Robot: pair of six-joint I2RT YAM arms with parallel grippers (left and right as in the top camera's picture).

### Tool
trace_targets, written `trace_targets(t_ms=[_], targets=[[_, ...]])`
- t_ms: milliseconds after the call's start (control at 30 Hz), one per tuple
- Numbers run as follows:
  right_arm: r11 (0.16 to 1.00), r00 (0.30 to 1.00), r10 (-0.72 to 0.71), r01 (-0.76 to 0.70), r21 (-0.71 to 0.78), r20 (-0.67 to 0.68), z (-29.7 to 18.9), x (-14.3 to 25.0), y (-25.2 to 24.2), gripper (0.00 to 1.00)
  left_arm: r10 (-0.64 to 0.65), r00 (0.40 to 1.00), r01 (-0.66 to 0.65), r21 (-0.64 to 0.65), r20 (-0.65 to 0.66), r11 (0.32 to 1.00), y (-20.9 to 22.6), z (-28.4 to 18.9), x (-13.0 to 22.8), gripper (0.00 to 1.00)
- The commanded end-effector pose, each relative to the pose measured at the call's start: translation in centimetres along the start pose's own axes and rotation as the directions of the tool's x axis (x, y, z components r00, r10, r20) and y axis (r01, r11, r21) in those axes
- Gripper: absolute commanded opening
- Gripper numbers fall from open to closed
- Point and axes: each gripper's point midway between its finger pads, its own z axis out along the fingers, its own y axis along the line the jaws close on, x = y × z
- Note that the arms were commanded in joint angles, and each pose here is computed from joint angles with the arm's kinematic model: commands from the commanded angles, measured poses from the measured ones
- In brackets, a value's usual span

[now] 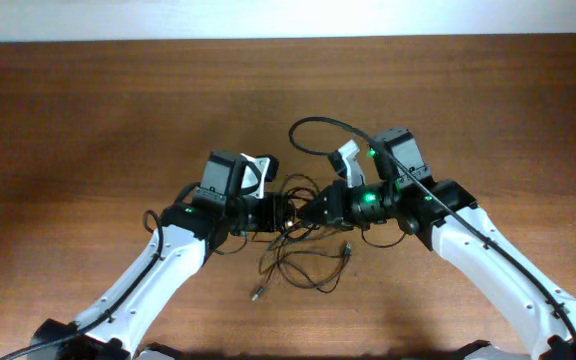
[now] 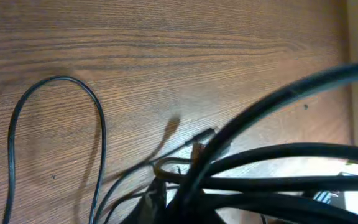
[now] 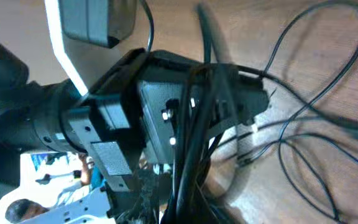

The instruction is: Untangle cables

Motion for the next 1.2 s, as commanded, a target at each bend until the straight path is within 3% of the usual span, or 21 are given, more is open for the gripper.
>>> trace_targets(t_ms=[0, 33, 67, 100, 167, 233, 300, 333, 367, 400, 433, 533, 600, 633, 667, 700, 767, 833, 967, 1100, 1167], targets=[[0.995, 0.996, -0.087, 0.085, -0.054, -0.030, -0.7, 0.8, 1.7, 0.09, -0.263, 0.940, 0.314, -0.247, 0.218, 0.917, 5.4, -1.1, -2.2, 0.00], [0.998, 0.998, -0.057, 0.057, 0.020, -0.013, -0.7, 0.7, 0.3, 0.10, -0.334, 0.912, 0.387, -0.232, 0.239, 0.892, 5.7, -1.3, -2.3, 0.02], [0.990, 0.991, -0.136, 0.136, 0.028, -0.023, -0.7, 0.9, 0.1, 0.07, -0.329, 0.911, 0.387, -0.244, 0.248, 0.889, 6.4, -1.7, -2.6, 0.07], [0.975, 0.975, -0.222, 0.223, 0.023, -0.026, -0.7, 0.9, 0.1, 0.04, -0.268, 0.939, 0.317, -0.240, 0.217, 0.918, 6.1, -1.6, -2.5, 0.07], [0.920, 0.920, -0.391, 0.391, 0.011, 0.000, -0.7, 0.2, 0.6, 0.04, -0.001, 0.999, 0.004, -0.077, 0.036, 0.997, 2.5, -0.8, -0.8, 0.04], [0.877, 0.876, -0.477, 0.480, -0.025, 0.073, -0.8, -1.3, 2.4, 0.31, 0.033, 0.996, -0.031, 0.026, -0.080, 0.999, 1.0, -0.9, 1.8, 0.00], [0.873, 0.864, -0.488, 0.477, 0.106, 0.126, -1.0, -3.3, 1.0, 0.76, -0.002, 0.996, 0.004, 0.019, -0.087, 1.000, 1.1, -0.9, 2.0, 0.00], [0.895, 0.896, -0.420, 0.384, 0.227, 0.140, -1.4, -4.1, -1.3, 0.79, -0.122, 0.990, 0.123, 0.014, -0.072, 0.992, 1.2, -0.9, 1.5, 0.00], [0.895, 0.931, -0.317, 0.231, 0.382, 0.180, -2.3, -4.7, -4.5, 0.70, -0.249, 0.967, 0.250, 0.012, -0.052, 0.968, 1.4, -1.1, 0.9, 0.00], [0.865, 0.951, -0.212, 0.075, 0.497, 0.226, -3.5, -4.6, -7.3, 0.30, -0.347, 0.937, 0.347, 0.015, -0.035, 0.938, 1.6, -1.3, 0.4, 0.00], [0.818, 0.957, -0.171, 0.005, 0.576, 0.234, -4.3, -4.1, -9.3, 0.08, -0.357, 0.932, 0.362, 0.140, -0.060, 0.922, -0.3, -1.8, -0.6, 0.00], [0.653, 0.953, -0.167, -0.086, 0.752, 0.254, -6.6, -4.1, -13.6, 0.07, -0.116, 0.988, 0.153, 0.476, -0.106, 0.866, -6.5, -3.9, -1.3, 0.01], [0.619, 0.943, -0.190, -0.102, 0.779, 0.275, -7.1, -5.0, -14.3, 0.12, 0.051, 0.995, 0.015, 0.605, -0.091, 0.796, -8.5, -5.3, -0.2, 0.00], [0.659, 0.951, -0.172, -0.084, 0.748, 0.258, -6.4, -4.6, -13.7, 0.12, 0.035, 0.997, 0.010, 0.563, -0.069, 0.827, -7.8, -4.8, -0.7, 0.00], [0.756, 0.969, -0.140, -0.027, 0.654, 0.202, -4.7, -3.6, -11.9, 0.30, -0.031, 0.999, 0.043, 0.457, -0.035, 0.889, -6.0, -3.6, -1.6, 0.00], [0.825, 0.978, -0.145, 0.037, 0.563, 0.148, -3.8, -2.7, -10.0, 0.41, -0.225, 0.974, 0.220, 0.304, -0.022, 0.927, -3.2, -2.5, -2.6, 0.00], [0.904, 0.981, -0.172, 0.121, 0.410, 0.091, -3.2, -1.4, -6.7, 0.56, -0.432, 0.899, 0.422, 0.118, 0.072, 0.899, 0.8, -1.8, -3.4, 0.00], [0.921, 0.975, -0.215, 0.183, 0.345, 0.059, -3.1, -0.6, -5.1, 0.90, -0.540, 0.828, 0.536, 0.069, 0.151, 0.841, 2.5, -1.9, -4.3, 0.00], [0.927, 0.973, -0.230, 0.216, 0.305, 0.010, -1.8, 0.5, -4.2, 0.90, -0.685, 0.694, 0.692, 0.059, 0.221, 0.720, 4.0, -2.1, -4.9, 0.00], [0.900, 0.978, -0.209, 0.202, 0.386, -0.024, 0.6, 0.8, -5.9, 0.86, -0.754, 0.631, 0.753, 0.091, 0.180, 0.652, 3.4, -2.0, -4.7, 0.00], [0.880, 0.990, -0.138, 0.111, 0.462, 0.024, 2.2, -0.2, -7.8, 0.78, -0.760, 0.640, 0.752, 0.111, 0.116, 0.650, 2.4, -1.9, -4.2, 0.00]])
